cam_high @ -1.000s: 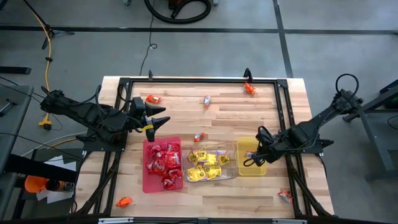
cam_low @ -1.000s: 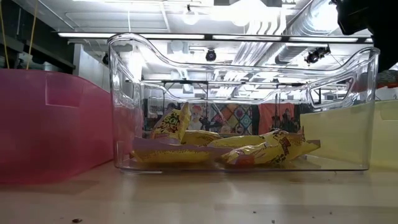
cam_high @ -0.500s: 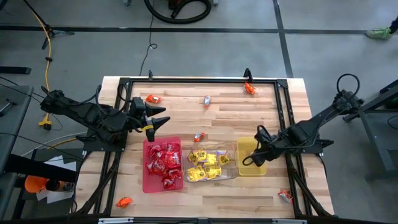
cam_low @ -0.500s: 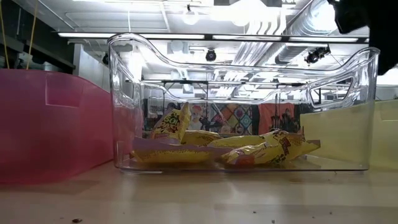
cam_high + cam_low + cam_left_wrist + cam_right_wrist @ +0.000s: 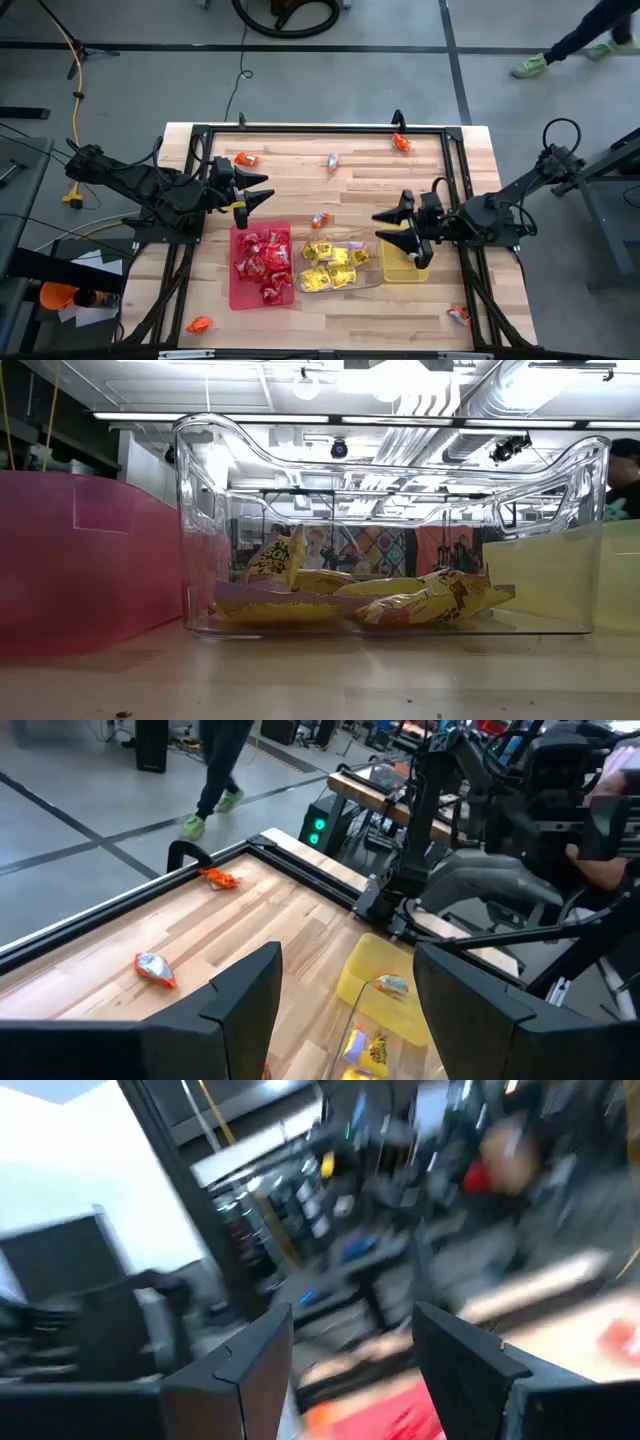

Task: Sort candy
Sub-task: Put the orange chocolate into the yellow bin

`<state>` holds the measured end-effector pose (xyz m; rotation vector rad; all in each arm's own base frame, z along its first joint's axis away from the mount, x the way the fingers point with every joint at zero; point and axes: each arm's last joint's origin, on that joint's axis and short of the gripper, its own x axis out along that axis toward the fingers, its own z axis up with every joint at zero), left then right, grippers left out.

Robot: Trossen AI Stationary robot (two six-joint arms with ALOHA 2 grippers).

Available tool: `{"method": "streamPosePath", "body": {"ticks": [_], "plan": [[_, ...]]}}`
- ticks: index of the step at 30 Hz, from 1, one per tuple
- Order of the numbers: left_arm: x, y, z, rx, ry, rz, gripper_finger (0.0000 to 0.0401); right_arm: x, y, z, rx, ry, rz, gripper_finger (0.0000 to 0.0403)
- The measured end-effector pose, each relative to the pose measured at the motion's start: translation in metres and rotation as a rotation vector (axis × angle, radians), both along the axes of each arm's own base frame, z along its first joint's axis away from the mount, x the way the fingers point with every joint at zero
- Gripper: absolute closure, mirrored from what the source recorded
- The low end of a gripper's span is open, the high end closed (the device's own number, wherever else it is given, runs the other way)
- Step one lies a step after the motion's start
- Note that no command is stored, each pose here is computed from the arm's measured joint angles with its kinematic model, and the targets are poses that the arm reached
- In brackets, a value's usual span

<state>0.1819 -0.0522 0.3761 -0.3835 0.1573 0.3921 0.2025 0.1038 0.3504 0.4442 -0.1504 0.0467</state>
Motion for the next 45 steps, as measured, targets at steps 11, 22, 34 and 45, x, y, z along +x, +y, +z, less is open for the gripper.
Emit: {"method": "streamPosePath", "body": {"ticks": [11, 22, 34, 45], "plan": [[0.0, 0.0, 0.001, -0.043, -0.029, 0.005, 0.0186, 0.012, -0.016, -0.001, -0.184, -0.006, -0.147, 0.0201], [0.019, -0.061, -0.021, -0.657, 0.416, -0.474, 0.0197, 0.014, -0.019, -0.009, -0.184, 0.069, -0.144, 0.0201], [-0.016, -0.187, -0.117, -0.744, 1.266, -0.325, 0.0199, 0.017, -0.023, -0.024, -0.142, 0.203, -0.147, 0.0201], [-0.016, -0.221, -0.206, -0.636, 1.686, -0.102, 0.0199, 0.022, -0.035, -0.024, -0.1, 0.202, -0.134, 0.0201]]}}
